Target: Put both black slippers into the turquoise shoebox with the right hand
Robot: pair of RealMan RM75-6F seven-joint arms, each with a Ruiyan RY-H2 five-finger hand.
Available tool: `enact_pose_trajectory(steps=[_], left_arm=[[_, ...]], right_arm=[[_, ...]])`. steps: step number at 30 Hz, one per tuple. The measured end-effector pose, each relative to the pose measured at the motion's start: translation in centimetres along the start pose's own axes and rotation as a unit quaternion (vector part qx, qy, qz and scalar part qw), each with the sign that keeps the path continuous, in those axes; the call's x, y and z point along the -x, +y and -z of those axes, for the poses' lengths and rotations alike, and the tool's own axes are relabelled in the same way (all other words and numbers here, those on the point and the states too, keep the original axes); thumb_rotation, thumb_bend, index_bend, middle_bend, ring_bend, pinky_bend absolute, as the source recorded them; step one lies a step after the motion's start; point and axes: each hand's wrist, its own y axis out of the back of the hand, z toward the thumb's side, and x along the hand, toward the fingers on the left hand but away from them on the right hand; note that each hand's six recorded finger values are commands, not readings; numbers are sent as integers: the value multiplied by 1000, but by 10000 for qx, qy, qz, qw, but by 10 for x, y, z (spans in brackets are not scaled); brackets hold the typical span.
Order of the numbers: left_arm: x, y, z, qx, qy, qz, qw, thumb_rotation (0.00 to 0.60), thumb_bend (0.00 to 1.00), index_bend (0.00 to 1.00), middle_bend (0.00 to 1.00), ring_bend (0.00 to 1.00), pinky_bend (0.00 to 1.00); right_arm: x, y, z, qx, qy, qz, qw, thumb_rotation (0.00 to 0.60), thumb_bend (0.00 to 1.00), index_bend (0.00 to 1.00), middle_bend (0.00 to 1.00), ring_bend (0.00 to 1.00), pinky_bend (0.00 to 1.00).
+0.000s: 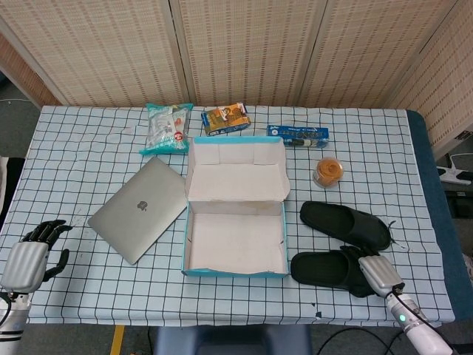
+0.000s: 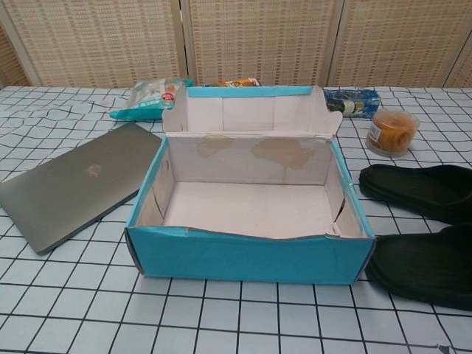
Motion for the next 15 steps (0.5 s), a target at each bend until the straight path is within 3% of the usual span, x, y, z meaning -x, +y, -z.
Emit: enact_pose_trajectory(steps=[5, 7, 15], left_arm=[[0, 0, 0, 32, 4, 12, 10000, 600, 455, 277, 203, 180, 373], [0, 0, 0, -2, 0, 11, 10000, 600, 455, 277, 203, 180, 372], [0, -1, 0, -6, -1, 27, 10000, 600, 455, 276, 203, 180, 372]], right_arm=[[1, 2, 3, -13, -59, 172, 9998, 600, 53, 449, 443, 285, 296], [1, 4, 4, -23, -84, 263, 9996, 600, 53, 497, 490, 336, 336], [-15, 29, 5, 42, -77, 791, 9968, 600, 53, 576, 584, 427, 406]])
